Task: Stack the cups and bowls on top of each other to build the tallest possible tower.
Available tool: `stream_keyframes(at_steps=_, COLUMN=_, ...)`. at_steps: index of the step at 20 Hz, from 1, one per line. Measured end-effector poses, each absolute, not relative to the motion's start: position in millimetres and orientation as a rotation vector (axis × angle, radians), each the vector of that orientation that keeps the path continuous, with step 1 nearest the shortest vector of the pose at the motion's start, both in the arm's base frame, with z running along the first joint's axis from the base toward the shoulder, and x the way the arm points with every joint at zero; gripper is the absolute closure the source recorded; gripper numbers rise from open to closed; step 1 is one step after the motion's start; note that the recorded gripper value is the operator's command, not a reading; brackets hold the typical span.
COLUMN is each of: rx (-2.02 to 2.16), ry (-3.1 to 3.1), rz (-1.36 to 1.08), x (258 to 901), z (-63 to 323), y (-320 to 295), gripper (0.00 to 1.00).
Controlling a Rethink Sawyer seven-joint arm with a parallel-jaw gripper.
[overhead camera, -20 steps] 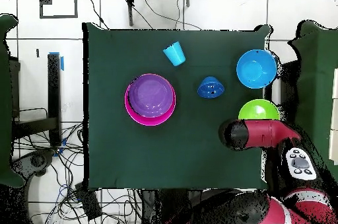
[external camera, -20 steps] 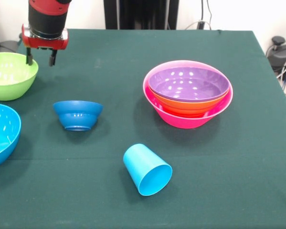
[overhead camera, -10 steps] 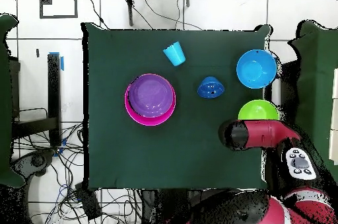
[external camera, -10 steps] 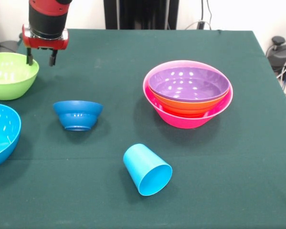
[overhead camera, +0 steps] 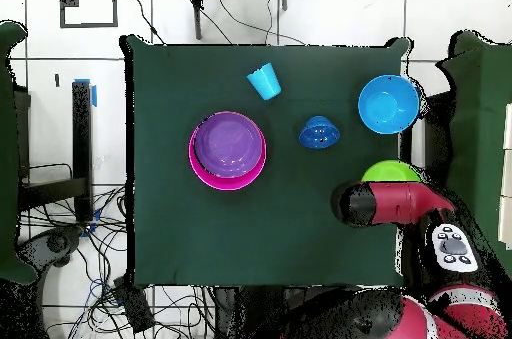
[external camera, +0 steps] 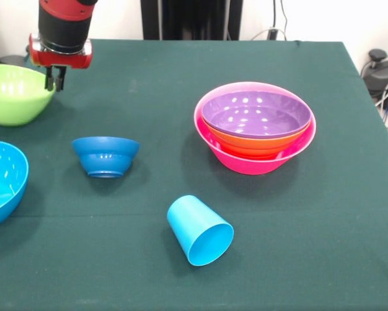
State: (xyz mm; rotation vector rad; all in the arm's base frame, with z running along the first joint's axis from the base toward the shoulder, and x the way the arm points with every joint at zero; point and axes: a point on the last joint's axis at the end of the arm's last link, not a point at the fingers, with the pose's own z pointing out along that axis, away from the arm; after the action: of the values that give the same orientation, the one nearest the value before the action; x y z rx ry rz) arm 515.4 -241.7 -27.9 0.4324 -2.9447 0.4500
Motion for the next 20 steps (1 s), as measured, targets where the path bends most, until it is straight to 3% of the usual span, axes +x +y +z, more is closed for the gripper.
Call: stream_keyframes(at_steps=20, rx=0.360, ry=-3.020, rz=0.510, x=525.0, z=-19.1, y=-239.5, gripper=1.00)
